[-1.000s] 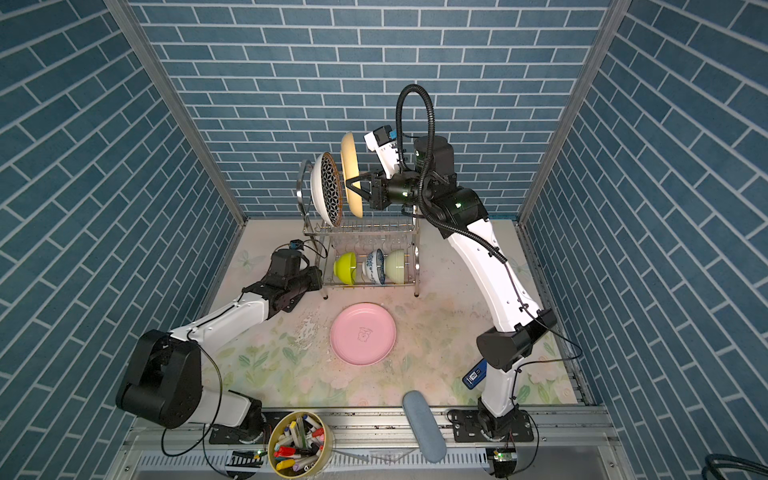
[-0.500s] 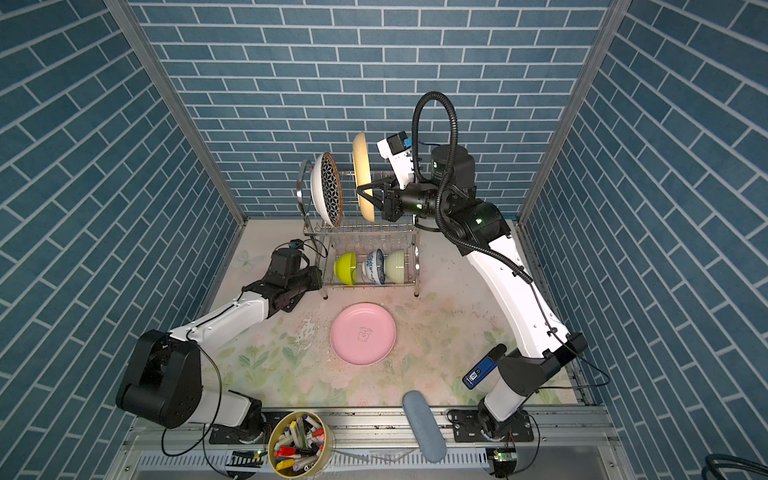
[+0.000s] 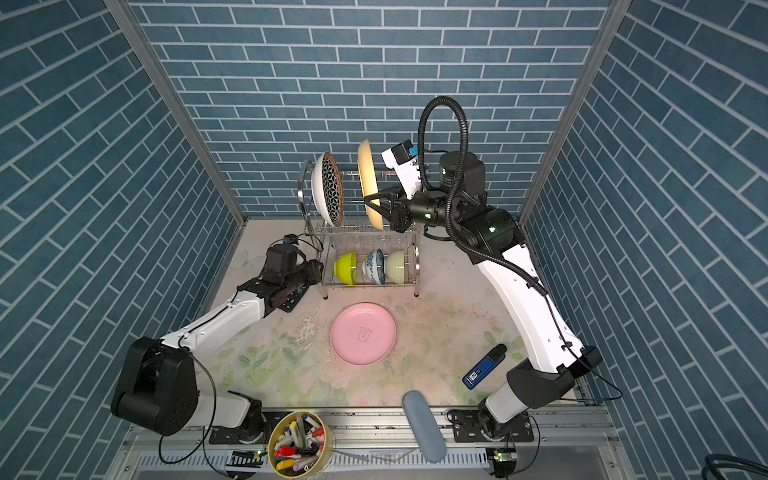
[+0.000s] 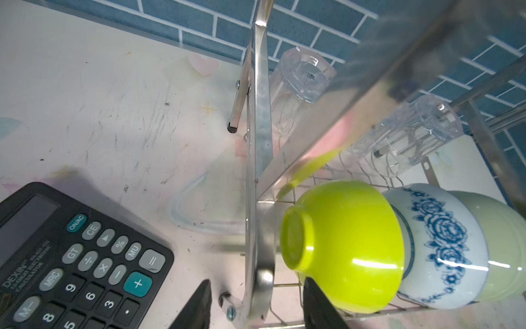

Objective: Unload the mixed dishes from the dish rack
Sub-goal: 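Lift the yellow plate up out of the rack with the right gripper, then lower the yellow plate toward the table while the left gripper reaches toward it, then grasp the yellow plate rim with the left gripper while the right holds it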

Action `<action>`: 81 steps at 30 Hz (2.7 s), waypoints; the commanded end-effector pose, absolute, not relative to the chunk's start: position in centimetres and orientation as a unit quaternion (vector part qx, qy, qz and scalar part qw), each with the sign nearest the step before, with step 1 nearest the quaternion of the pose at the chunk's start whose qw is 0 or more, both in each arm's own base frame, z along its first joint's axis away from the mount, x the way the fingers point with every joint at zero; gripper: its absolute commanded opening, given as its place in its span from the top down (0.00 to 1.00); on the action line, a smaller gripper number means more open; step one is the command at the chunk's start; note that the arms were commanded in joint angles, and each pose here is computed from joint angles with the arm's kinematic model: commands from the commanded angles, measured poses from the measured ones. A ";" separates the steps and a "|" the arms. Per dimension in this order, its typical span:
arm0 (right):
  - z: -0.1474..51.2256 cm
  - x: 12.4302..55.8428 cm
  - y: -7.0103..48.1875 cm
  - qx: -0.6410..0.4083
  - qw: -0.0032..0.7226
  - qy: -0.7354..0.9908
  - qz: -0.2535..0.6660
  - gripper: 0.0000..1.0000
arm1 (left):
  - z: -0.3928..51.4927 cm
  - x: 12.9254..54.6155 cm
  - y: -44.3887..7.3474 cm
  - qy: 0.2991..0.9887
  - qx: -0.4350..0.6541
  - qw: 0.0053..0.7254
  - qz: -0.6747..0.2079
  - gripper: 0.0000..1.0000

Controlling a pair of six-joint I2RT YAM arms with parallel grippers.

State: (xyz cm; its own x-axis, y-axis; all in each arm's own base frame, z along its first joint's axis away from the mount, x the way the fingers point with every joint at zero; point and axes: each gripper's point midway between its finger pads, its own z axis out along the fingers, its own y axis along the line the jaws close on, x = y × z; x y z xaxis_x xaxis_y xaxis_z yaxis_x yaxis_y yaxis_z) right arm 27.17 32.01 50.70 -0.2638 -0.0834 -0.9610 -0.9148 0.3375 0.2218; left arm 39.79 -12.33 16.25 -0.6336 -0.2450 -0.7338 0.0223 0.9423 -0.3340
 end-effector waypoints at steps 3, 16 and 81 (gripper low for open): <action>50.2 23.6 31.4 -0.440 0.457 0.638 0.436 1.00 | 19.2 39.7 -12.2 0.874 -0.070 0.448 -0.171 0.42; 46.1 14.9 31.5 -0.582 0.403 0.594 0.383 1.00 | 24.5 36.0 -9.5 0.860 -0.110 0.474 -0.155 0.28; 32.6 14.6 36.9 -0.740 0.375 0.558 0.018 0.77 | 32.5 29.6 -17.6 0.875 -0.004 0.308 -0.375 0.93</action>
